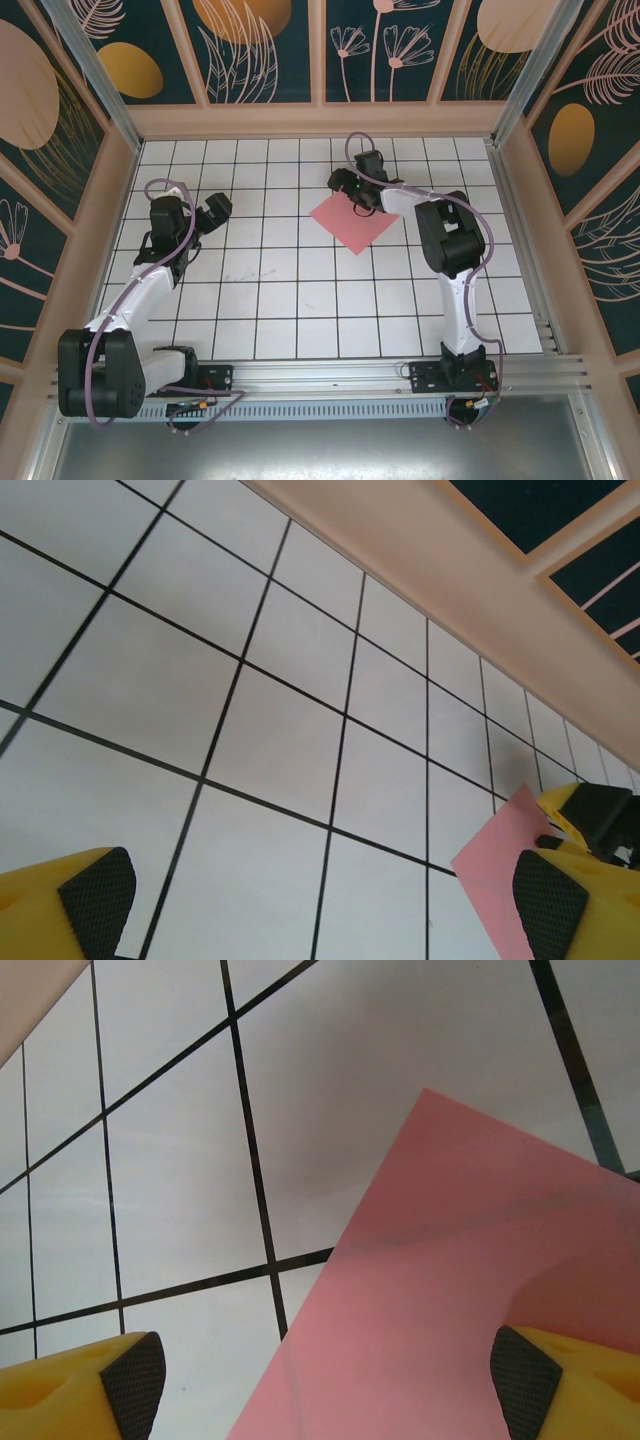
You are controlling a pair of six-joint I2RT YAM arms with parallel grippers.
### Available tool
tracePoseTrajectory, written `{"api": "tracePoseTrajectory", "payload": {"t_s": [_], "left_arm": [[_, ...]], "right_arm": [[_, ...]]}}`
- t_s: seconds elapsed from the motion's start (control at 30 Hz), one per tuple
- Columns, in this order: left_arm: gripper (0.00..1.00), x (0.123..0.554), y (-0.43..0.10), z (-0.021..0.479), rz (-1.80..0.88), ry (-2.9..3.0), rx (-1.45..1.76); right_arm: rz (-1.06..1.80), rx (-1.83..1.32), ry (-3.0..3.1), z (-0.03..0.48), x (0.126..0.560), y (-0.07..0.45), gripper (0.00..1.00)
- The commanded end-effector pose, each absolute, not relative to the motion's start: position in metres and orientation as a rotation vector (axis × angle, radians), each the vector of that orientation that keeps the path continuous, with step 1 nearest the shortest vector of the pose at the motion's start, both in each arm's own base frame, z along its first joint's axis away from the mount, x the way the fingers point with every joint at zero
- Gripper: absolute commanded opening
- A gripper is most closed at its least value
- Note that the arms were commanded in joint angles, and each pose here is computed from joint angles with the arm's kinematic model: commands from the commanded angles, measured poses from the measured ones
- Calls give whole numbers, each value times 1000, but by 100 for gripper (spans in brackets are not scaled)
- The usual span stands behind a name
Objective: Fold a paper plane with a square sheet of paper (pick it up from the middle)
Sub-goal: Move the square sheet of paper to the center of the table.
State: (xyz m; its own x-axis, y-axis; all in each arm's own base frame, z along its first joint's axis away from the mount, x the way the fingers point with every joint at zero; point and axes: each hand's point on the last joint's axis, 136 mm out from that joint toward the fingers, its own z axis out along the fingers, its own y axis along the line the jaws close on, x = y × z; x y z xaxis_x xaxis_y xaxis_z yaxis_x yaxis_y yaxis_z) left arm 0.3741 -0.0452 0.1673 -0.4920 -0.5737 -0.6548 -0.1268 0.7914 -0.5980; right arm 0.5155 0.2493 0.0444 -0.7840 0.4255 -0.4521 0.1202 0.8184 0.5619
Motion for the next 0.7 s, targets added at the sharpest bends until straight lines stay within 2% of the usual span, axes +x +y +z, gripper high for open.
{"api": "tracePoseTrajectory", "payload": {"t_s": [0.0,0.43,0.67], "left_arm": [[99,369,-53,165,-673,2062,-526],[99,357,-66,141,-773,2116,-543],[99,355,-71,130,-810,2144,-547]], "right_arm": [[578,498,2591,-3,470,233,88],[401,574,2689,-7,345,219,88],[396,309,2624,48,360,230,86]]}}
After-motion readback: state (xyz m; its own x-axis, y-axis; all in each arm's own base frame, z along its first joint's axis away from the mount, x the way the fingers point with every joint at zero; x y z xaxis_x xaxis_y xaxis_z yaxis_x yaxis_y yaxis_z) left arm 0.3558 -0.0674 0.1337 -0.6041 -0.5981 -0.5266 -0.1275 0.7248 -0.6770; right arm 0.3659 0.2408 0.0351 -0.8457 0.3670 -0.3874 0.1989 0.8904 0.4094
